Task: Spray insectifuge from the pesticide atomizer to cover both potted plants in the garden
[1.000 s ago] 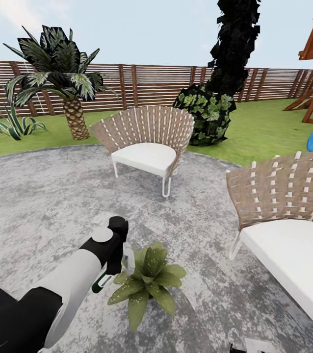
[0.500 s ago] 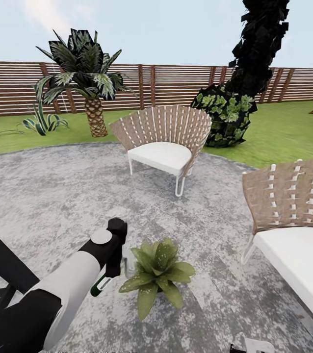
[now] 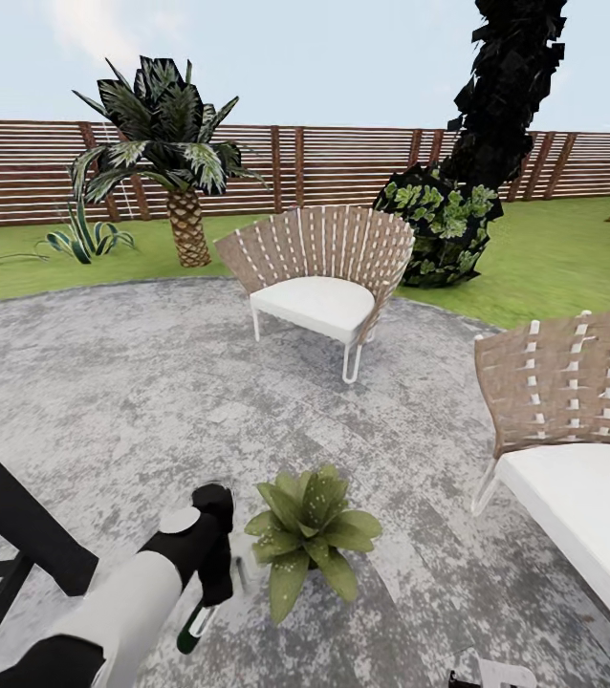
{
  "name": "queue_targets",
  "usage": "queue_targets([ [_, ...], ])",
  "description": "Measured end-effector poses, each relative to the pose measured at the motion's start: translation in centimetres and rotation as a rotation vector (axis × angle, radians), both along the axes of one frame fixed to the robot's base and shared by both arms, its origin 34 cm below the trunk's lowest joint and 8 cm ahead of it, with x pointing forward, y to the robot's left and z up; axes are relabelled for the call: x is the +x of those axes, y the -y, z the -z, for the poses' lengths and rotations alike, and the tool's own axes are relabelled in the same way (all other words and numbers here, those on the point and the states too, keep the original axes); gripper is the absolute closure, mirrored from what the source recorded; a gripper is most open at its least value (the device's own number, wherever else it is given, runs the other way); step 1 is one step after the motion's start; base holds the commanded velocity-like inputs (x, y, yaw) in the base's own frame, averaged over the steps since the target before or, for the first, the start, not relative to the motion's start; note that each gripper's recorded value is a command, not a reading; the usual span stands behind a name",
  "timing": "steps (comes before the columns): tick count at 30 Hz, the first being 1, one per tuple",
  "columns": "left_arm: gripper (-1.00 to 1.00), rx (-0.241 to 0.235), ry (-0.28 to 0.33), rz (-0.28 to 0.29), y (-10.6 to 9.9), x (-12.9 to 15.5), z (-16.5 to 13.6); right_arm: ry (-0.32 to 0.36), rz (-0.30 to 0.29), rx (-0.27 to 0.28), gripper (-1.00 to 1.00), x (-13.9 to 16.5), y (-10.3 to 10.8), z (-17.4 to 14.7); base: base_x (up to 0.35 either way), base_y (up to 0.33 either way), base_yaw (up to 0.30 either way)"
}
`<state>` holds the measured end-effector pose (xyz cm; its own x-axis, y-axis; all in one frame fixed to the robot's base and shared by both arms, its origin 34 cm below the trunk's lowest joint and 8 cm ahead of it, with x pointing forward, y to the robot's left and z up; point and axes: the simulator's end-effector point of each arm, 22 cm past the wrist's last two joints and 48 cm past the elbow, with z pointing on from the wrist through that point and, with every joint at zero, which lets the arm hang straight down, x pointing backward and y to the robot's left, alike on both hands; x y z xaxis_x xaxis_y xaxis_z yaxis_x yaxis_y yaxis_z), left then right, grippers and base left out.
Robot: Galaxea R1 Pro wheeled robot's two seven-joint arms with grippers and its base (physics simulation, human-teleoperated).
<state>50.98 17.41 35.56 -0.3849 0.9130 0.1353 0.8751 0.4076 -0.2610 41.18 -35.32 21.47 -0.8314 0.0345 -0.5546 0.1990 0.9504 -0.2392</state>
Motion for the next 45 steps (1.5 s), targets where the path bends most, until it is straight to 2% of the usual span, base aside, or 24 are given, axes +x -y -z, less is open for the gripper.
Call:
queue_targets([
  [4, 1.00, 0.002, 0.014, -0.046, -1.1, -0.5, 1.1, 0.000, 0.000, 0.000, -1.00, 0.0, 0.0, 0.0, 0.000, 0.000, 0.000],
  [7, 1.00, -0.009, 0.009, -0.106, -2.1, -1.0, 1.7, -0.001, 0.002, -0.001, -1.00, 0.0, 0.0, 0.0, 0.000, 0.000, 0.000],
  [10, 1.00, 0.014, 0.048, -0.119, -3.1, -0.6, 2.4, -0.001, 0.002, 0.000, -1.00, 0.0, 0.0, 0.0, 0.000, 0.000, 0.050],
  [15, 1.00, -0.009, 0.067, -0.172, -3.1, -0.1, 2.4, -0.001, 0.003, 0.000, -1.00, 0.0, -0.1, 0.0, 0.000, -0.075, 0.183],
  [27, 1.00, -0.007, 0.061, -0.186, -3.5, -0.3, 2.5, 0.001, 0.004, 0.000, -1.00, 0.1, -0.1, 0.0, -0.219, -0.111, -0.068],
  [28, 1.00, 0.000, 0.061, -0.189, -4.1, -0.3, 2.6, 0.003, 0.004, 0.001, -1.00, 0.1, -0.1, -0.1, -0.021, -0.001, -0.003],
  [29, 1.00, 0.024, 0.066, -0.214, -6.3, -0.3, 2.7, 0.003, 0.005, 0.001, -1.00, 0.1, -0.1, -0.1, -0.009, 0.000, -0.001],
  [30, 1.00, 0.031, 0.075, -0.263, -8.0, -0.2, 2.8, 0.002, 0.005, 0.001, -1.00, 0.1, -0.1, -0.1, -0.006, 0.000, -0.001],
  [31, 1.00, 0.028, 0.082, -0.295, -8.6, 0.0, 2.9, 0.002, 0.005, 0.002, -1.00, 0.1, -0.2, -0.1, 0.000, 0.000, 0.000],
  [32, 1.00, 0.038, 0.131, -0.356, -10.1, 0.9, 3.2, 0.002, 0.003, 0.002, -1.00, 0.1, -0.2, 0.0, 0.000, 0.000, 0.000],
  [34, 1.00, 0.037, 0.150, -0.368, -9.9, 1.3, 3.4, 0.001, 0.002, 0.002, -1.00, 0.0, -0.1, 0.0, 0.000, 0.000, 0.000],
  [39, 1.00, -0.003, 0.153, -0.351, -6.4, 1.5, 3.4, 0.002, 0.002, 0.002, -1.00, 0.1, -0.1, 0.0, 0.000, 0.000, 0.000],
  [42, 1.00, -0.003, 0.156, -0.353, -6.4, 1.5, 3.4, 0.002, 0.002, 0.002, -1.00, 0.1, -0.1, -0.1, 0.000, 0.000, 0.000],
  [45, 1.00, 0.016, 0.159, -0.361, -7.9, 1.5, 3.4, 0.003, 0.002, 0.003, -1.00, 0.1, -0.2, 0.0, 0.000, 0.000, 0.000],
])
